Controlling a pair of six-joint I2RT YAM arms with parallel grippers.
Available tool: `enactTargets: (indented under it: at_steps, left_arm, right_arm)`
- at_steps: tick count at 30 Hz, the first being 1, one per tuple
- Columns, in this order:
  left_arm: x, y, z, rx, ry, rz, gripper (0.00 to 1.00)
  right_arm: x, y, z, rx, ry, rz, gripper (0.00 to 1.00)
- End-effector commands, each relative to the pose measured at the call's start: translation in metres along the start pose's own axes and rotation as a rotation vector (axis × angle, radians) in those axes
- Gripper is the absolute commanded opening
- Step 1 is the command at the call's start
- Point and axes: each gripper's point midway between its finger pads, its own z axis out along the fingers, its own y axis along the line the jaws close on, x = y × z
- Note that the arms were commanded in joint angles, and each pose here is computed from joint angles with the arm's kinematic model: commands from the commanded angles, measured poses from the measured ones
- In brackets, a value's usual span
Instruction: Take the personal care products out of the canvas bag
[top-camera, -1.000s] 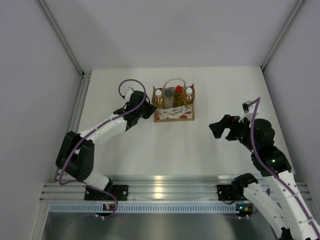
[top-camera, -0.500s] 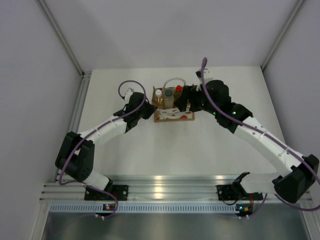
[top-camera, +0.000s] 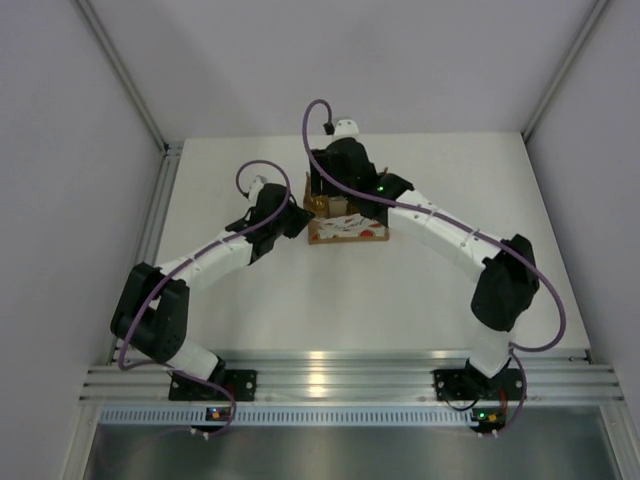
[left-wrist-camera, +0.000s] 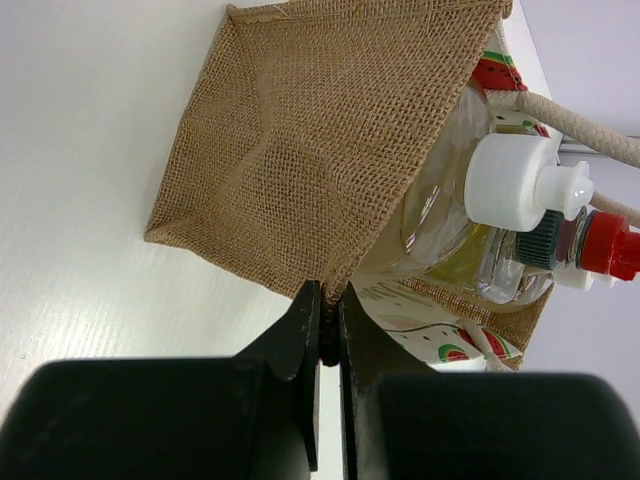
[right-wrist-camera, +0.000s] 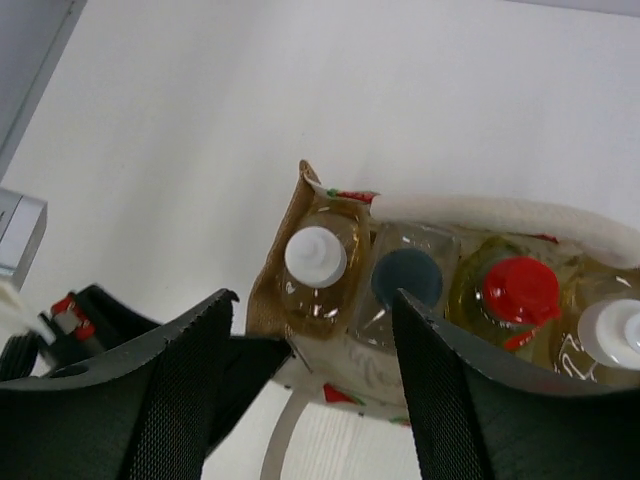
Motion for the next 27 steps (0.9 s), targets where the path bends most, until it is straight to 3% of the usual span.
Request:
enactTargets:
  at_steps: [1,13,16,27]
  left_arm:
    - [-0.002,0.026,0.005,-0.077,-0.008,-0.002,0.0]
    - [-0.001,0.018,0.007,-0.059,0.008,-0.01,0.0]
    - [0.0,0.019,0.007,-0.06,0.014,-0.015,0.0]
    - [0.0,0.019,0.007,-0.058,0.015,-0.014,0.0]
  right_arm:
    - [-0.025,0.008,0.013,0.046,-0.075,-0.036,0.63]
    - [-0.001,0.004,0.056,0.125,-0.014,-0.083,0.53]
    - [0.013,0.005,0.062,0.122,0.016,-0.09,0.47]
    - [0.041,0.006,0.079,0.123,0.069,-0.093,0.46]
